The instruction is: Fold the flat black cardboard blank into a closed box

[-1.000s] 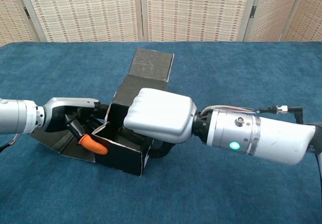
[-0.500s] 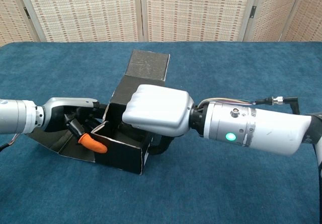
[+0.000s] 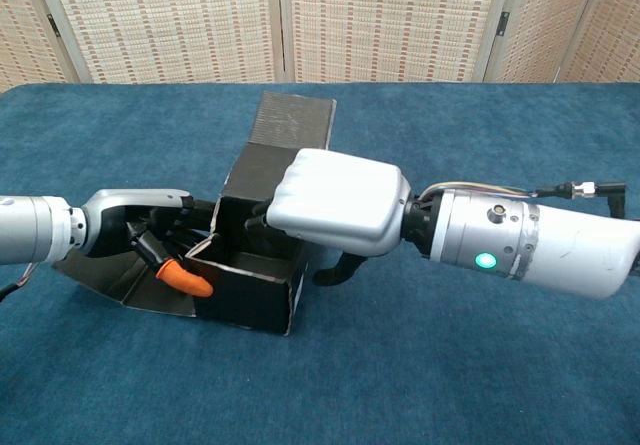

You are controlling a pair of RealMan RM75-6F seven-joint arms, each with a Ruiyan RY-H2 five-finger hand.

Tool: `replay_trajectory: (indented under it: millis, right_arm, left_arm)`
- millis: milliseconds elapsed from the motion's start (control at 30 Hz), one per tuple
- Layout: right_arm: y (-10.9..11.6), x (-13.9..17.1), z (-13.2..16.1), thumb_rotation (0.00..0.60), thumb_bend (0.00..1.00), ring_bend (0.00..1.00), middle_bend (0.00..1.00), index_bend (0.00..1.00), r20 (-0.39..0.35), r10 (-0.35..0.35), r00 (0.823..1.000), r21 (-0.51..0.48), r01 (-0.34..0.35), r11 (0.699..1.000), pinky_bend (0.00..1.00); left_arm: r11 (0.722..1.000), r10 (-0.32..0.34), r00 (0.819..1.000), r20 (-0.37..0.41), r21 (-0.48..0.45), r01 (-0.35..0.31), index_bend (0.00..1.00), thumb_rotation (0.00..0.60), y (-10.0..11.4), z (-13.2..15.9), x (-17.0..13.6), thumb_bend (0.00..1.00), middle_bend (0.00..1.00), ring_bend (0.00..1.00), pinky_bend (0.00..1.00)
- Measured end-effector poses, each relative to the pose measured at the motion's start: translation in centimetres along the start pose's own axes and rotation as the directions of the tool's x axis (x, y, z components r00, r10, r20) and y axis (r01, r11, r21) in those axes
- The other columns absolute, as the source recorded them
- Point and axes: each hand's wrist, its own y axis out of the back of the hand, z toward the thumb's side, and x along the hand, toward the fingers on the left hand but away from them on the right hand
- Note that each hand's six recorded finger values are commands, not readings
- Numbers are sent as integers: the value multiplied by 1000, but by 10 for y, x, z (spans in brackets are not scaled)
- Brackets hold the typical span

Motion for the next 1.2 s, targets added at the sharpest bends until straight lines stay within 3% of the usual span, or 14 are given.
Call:
replay_trajectory:
  millis: [300,400,567,700,800,900,933,1033,1133,1200]
  right_arm:
    - [13,8,-14,600,17,708,29,0,60,-53,997,-44,56,997,1000]
    - [18,18,-23,600,17,699,25,0,109,-69,992,-72,77,994,1000]
    - [21,40,-34,600,17,673,23,0,218,-49,975,-186,91,978,1000]
    - [22,61,-34,600,17,662,58,0,324,3,946,-348,117,930,1000]
    - [19,77,-29,600,11,662,79,0,403,89,911,-526,151,837,1000]
    - [10,93,-21,600,1,663,79,0,443,224,868,-704,183,686,1000]
    - [3,99,-18,600,0,663,77,0,447,283,849,-759,193,622,1000]
    - [-13,111,-11,600,0,662,59,0,436,411,800,-855,226,467,1000]
    - [-25,114,-5,600,0,656,30,0,423,491,762,-896,270,352,1000]
    - [-30,109,-1,600,0,651,15,0,415,516,749,-906,293,304,1000]
  left_arm:
    - [999,21,1000,6,29,-21,47,600,0,5,-4,196,14,10,211]
    - [998,30,1000,9,47,-30,0,600,1,5,-8,196,0,0,114]
    - [994,60,998,34,91,-63,0,600,5,9,-16,195,0,0,64]
    - [987,105,992,70,117,-113,0,600,10,14,-28,193,0,0,50]
    - [980,143,985,99,122,-154,0,600,14,21,-39,194,0,0,46]
    - [977,172,978,121,108,-185,0,600,17,27,-48,195,0,0,46]
    - [976,183,975,129,98,-196,0,600,18,29,-51,195,0,0,46]
    - [972,209,967,144,78,-221,0,600,21,33,-58,196,0,0,46]
    - [970,222,963,154,66,-234,0,600,24,36,-61,195,0,0,46]
    - [969,229,961,158,55,-240,0,600,25,37,-63,194,0,0,46]
